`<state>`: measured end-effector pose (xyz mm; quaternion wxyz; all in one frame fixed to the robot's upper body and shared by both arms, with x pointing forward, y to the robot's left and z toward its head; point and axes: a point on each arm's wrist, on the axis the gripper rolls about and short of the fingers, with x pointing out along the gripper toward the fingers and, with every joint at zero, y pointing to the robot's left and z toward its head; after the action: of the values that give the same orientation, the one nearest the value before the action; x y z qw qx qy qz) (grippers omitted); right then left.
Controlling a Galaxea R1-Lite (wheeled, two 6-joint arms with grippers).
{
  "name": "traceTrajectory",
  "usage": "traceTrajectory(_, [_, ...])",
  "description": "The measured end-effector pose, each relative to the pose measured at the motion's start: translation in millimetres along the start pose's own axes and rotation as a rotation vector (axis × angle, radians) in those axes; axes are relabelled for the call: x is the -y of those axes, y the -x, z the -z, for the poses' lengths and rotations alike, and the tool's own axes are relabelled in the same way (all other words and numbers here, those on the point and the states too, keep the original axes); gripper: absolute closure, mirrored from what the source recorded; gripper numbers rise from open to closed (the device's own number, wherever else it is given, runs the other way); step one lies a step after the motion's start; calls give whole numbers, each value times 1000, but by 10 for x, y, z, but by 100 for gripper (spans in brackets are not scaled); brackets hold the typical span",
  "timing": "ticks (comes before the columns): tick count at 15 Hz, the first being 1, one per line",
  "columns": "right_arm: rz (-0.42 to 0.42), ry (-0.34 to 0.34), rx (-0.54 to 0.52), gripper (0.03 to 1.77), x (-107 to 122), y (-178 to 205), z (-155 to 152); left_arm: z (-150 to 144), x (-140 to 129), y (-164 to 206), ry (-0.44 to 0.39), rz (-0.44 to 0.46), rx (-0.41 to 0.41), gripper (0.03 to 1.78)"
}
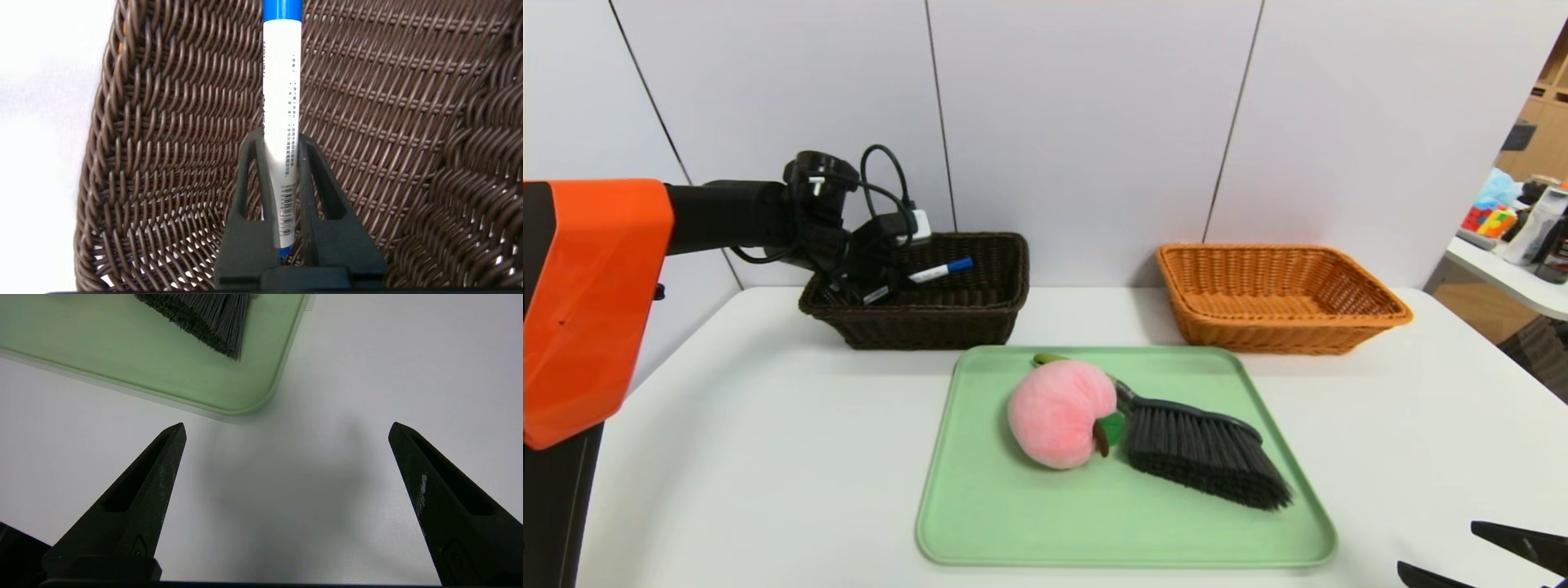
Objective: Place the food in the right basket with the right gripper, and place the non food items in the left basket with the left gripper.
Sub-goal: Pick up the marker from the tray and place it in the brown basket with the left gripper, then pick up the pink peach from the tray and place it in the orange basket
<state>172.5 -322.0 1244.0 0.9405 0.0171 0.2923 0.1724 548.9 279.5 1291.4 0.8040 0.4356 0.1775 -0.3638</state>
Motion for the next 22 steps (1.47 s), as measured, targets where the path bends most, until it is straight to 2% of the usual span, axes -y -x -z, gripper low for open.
traceTrajectory(4, [0,0,3,9,0,0,-6,-9,3,-10,17,0,2,93])
traceTrajectory(7, [1,2,9,9,1,0,-16,-55,-57,-14,76,-59,36,67])
traceTrajectory(9, [-1,2,11,9,0,1,-19,-148,-102,-12,164,-116,69,54])
traceTrajectory(11, [-1,3,13,9,-1,2,-21,-242,-146,37,261,-168,96,44])
traceTrajectory(15, [-3,5,20,9,-3,8,-24,-342,-185,282,443,-176,119,31])
traceTrajectory(22, [-2,10,36,9,-10,31,-31,-474,13,884,733,-41,-5,19])
